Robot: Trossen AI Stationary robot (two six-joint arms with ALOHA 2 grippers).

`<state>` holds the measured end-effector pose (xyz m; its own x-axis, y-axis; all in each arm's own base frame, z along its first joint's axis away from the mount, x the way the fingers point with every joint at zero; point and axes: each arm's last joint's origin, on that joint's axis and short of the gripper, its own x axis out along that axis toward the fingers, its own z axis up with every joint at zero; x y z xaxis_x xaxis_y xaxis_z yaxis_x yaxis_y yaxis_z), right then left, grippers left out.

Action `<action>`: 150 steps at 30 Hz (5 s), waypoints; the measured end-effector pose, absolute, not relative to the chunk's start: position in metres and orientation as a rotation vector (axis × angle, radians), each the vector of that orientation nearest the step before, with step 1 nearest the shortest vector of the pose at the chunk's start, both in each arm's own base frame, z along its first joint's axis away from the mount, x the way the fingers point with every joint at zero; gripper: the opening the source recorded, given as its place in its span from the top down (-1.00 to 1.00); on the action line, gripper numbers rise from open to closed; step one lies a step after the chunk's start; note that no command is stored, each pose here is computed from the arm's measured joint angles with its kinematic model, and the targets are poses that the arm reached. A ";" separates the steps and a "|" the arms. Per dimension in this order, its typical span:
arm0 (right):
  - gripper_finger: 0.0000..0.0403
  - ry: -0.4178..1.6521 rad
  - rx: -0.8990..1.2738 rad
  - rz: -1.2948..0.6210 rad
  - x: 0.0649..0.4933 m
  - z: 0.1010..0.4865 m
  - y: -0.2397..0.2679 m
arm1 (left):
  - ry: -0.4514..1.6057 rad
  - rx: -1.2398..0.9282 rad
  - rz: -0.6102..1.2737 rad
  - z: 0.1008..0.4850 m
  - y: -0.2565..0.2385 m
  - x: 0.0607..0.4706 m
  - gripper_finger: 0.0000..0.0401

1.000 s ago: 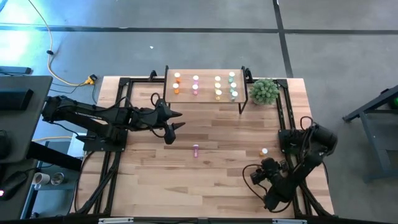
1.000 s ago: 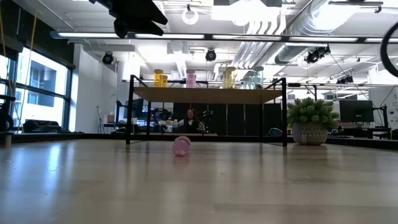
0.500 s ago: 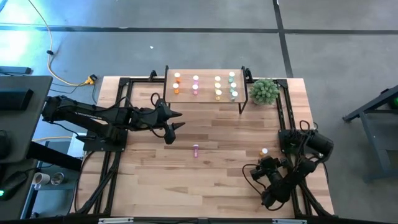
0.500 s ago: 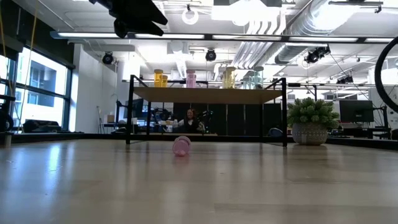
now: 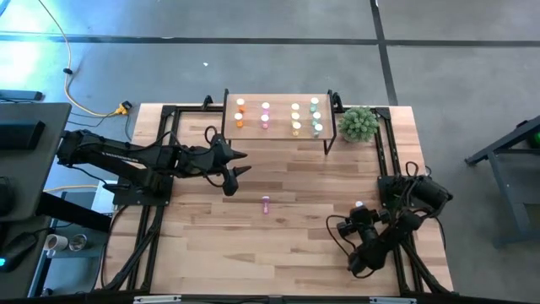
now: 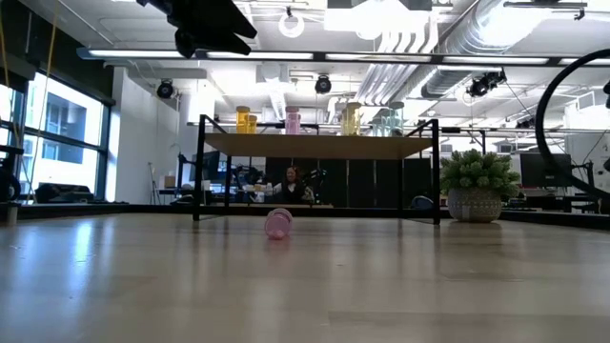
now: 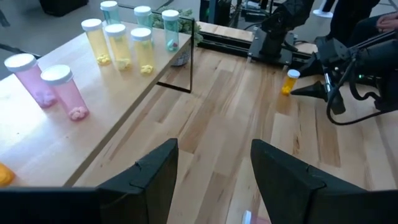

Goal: Pick and place medicine bottles onto shelf by color
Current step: Put the orange pill bottle on the shelf aligned with the other orange pill bottle, then put the orange pill bottle on the shelf aligned with the other orange pill bottles

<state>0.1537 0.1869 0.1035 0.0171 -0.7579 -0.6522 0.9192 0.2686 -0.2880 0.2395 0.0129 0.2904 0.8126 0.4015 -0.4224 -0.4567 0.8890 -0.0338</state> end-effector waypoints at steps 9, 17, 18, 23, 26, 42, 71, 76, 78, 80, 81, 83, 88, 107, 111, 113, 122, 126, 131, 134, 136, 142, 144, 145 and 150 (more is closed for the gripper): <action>0.24 0.831 0.241 -1.344 0.156 0.104 0.184 | 0.424 -0.120 0.456 0.290 0.013 0.239 0.04; 0.61 0.826 0.230 -1.335 0.157 0.104 0.184 | 0.429 -0.096 0.450 0.290 0.013 0.239 0.04; 0.63 0.825 0.230 -1.335 0.157 0.104 0.184 | 0.429 -0.096 0.450 0.290 0.013 0.239 0.04; 0.66 0.825 0.229 -1.334 0.157 0.104 0.184 | 0.429 -0.096 0.450 0.290 0.013 0.239 0.04; 0.67 0.826 0.231 -1.334 0.157 0.104 0.184 | 0.429 -0.096 0.450 0.290 0.013 0.239 0.04; 0.67 0.752 0.248 -1.220 0.167 0.109 0.193 | 0.434 -0.096 0.446 0.290 0.013 0.239 0.04; 0.45 0.814 0.410 -1.072 0.178 0.193 0.164 | 0.522 -0.035 0.439 0.284 0.013 0.235 0.04; 0.33 0.940 0.459 -0.980 0.184 0.222 0.136 | 0.522 -0.035 0.439 0.284 0.013 0.235 0.04; 0.31 0.986 0.488 -0.919 0.187 0.228 0.123 | 0.523 -0.035 0.439 0.284 0.013 0.235 0.04; 0.30 1.029 0.531 -0.847 0.191 0.227 0.111 | 0.524 -0.035 0.439 0.284 0.013 0.235 0.04; 0.30 1.044 0.552 -0.807 0.193 0.225 0.105 | 0.528 -0.034 0.439 0.283 0.013 0.235 0.04; 0.30 1.061 0.584 -0.739 0.195 0.220 0.096 | 0.543 -0.031 0.440 0.282 0.013 0.234 0.04; 0.30 1.093 0.624 -0.667 0.198 0.205 0.078 | 0.574 -0.024 0.441 0.280 0.013 0.233 0.04; 0.30 1.116 0.702 -0.627 0.192 0.157 0.065 | 0.573 -0.024 0.441 0.280 0.013 0.233 0.04; 0.30 1.142 0.690 -0.658 0.192 0.147 0.065 | 0.573 -0.025 0.441 0.280 0.013 0.233 0.04; 0.30 1.147 0.685 -0.653 0.195 0.144 0.065 | 0.573 -0.024 0.442 0.280 0.013 0.233 0.04; 0.33 1.212 0.675 -0.630 0.203 0.132 0.066 | 0.573 -0.025 0.442 0.280 0.013 0.233 0.04; 0.46 1.210 0.671 -0.626 0.204 0.134 0.066 | 0.570 -0.035 0.445 0.280 0.013 0.233 0.04; 0.63 1.177 0.668 -0.542 0.214 0.141 0.070 | 0.561 -0.116 0.430 0.279 0.012 0.233 0.04; 0.63 1.148 0.634 -0.475 0.219 0.142 0.072 | 0.578 -0.156 0.374 0.278 0.010 0.233 0.04; 0.60 1.081 0.618 -0.396 0.227 0.147 0.074 | 0.597 -0.183 0.349 0.277 0.009 0.232 0.04; 0.58 0.818 0.463 -0.187 0.251 0.163 0.080 | 0.650 -0.241 0.302 0.273 0.007 0.230 0.04; 0.57 0.738 0.418 -0.138 0.258 0.168 0.079 | 0.655 -0.245 0.274 0.273 0.006 0.230 0.04; 0.57 0.696 0.401 -0.119 0.261 0.172 0.078 | 0.653 -0.250 0.261 0.273 0.006 0.230 0.04; 0.57 0.524 0.333 -0.078 0.274 0.186 0.067 | 0.652 -0.244 0.231 0.273 0.005 0.231 0.04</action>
<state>0.2744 0.0674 0.1856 0.8642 0.0119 -0.5030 0.1571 0.9434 0.2922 0.2308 0.0052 0.2734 0.7711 0.1345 -0.6223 -0.2865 0.9462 -0.1504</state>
